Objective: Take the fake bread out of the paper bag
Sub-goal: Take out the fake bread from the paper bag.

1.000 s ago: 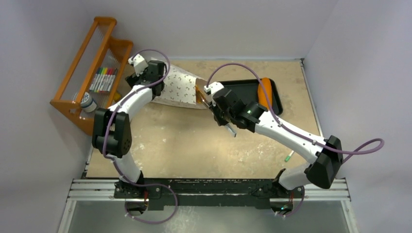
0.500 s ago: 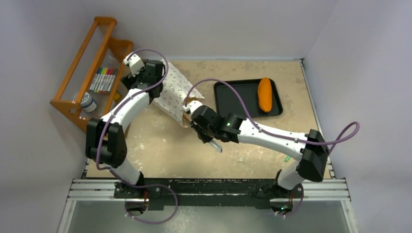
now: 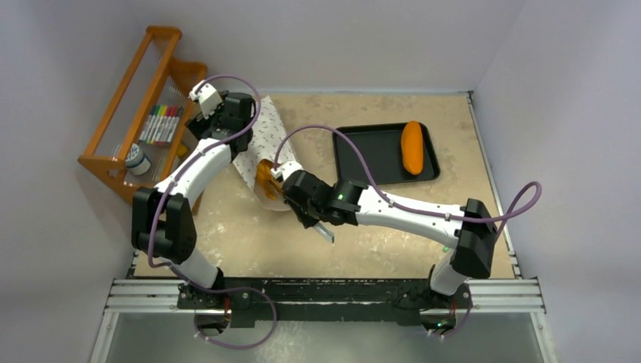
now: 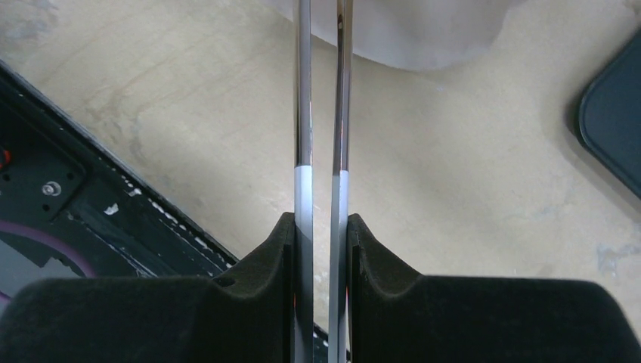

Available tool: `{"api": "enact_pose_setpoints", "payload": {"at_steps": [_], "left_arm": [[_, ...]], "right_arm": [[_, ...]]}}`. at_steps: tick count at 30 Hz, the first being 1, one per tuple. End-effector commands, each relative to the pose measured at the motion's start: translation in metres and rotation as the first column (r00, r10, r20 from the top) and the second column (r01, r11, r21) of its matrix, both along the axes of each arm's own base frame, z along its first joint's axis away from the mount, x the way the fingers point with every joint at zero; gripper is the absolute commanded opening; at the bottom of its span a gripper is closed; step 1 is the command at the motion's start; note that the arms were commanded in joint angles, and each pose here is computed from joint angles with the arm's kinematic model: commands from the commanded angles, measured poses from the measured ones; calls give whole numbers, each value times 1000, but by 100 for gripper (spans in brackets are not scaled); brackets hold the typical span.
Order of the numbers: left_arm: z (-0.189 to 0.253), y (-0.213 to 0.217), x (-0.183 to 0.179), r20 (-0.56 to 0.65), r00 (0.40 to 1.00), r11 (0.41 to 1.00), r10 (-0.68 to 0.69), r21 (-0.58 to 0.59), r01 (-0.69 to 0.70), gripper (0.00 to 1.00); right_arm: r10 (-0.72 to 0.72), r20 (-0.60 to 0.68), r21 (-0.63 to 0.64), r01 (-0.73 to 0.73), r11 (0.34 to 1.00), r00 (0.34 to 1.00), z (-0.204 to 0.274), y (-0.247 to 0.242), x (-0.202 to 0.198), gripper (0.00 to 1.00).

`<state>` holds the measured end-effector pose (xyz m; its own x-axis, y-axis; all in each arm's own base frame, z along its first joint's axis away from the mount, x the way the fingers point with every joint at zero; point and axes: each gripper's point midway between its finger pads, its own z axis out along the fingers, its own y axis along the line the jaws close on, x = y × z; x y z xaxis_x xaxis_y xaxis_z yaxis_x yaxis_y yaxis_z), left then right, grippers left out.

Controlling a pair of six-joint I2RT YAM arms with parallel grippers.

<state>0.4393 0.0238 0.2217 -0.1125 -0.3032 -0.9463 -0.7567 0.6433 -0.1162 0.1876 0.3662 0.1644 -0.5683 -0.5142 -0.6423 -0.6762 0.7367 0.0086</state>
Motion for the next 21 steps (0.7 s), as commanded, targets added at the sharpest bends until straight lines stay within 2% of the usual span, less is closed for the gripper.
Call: {"api": "enact_pose_setpoints", "payload": {"at_steps": [1,13,21], "left_arm": [[11,-6,15,41,999,1000,-8,-7,8,100],[18,-11,41,39,999,1000,-7,6,7,100],[29,-11,45,46,999,1000,-1,12,1,100]], "right_arm": [[-79,30,59,77,995,996,32,-21,-2,0],[-82,-33,83,85,993,996,45,-77,-43,0],[-33,-129,122,49,991,991,47,-115,-81,0]]}}
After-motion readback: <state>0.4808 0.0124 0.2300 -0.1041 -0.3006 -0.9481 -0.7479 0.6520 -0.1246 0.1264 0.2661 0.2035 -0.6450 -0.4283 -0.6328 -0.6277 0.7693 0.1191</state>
